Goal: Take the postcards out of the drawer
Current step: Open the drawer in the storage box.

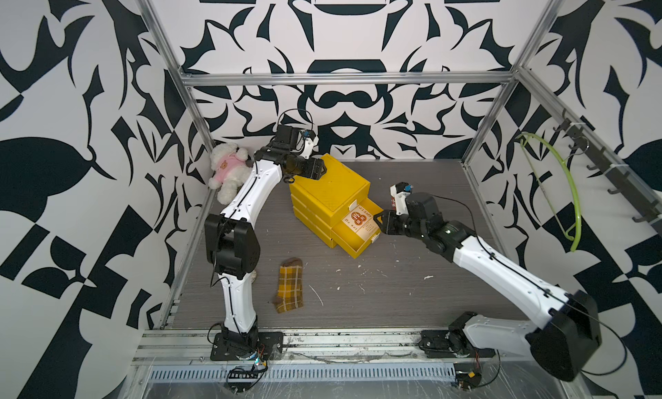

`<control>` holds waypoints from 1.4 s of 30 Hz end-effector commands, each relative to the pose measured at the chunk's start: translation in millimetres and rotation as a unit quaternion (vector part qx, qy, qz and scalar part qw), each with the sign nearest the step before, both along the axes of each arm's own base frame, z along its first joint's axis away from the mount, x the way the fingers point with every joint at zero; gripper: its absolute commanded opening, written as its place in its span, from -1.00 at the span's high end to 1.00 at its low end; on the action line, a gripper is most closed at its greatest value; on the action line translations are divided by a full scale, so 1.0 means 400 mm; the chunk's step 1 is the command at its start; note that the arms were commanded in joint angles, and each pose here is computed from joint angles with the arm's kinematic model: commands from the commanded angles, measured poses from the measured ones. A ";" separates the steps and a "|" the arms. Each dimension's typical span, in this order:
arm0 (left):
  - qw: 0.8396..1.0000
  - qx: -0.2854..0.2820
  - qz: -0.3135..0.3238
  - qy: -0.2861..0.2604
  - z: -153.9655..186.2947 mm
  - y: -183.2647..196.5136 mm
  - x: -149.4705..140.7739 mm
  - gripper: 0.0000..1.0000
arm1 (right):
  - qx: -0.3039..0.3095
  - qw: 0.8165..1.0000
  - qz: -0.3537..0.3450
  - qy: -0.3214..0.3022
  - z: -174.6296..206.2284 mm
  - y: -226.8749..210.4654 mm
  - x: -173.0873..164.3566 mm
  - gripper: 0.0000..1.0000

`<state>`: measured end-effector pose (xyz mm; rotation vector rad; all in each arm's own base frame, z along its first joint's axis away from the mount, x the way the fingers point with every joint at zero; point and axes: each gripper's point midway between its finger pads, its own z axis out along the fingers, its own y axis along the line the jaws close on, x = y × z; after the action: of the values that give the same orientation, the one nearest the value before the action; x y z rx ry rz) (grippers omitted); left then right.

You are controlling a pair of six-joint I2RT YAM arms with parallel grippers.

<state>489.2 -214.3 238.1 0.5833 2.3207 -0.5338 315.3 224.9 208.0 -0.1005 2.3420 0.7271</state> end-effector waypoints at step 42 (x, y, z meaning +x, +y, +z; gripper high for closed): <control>0.998 0.043 0.005 0.056 -0.095 0.027 -0.024 -0.57 | -0.195 0.972 0.055 0.118 -0.137 0.015 -0.005 1.00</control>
<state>489.5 -213.0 238.0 0.5809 2.3234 -0.5233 311.9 233.2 149.0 -0.3081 2.6890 0.3820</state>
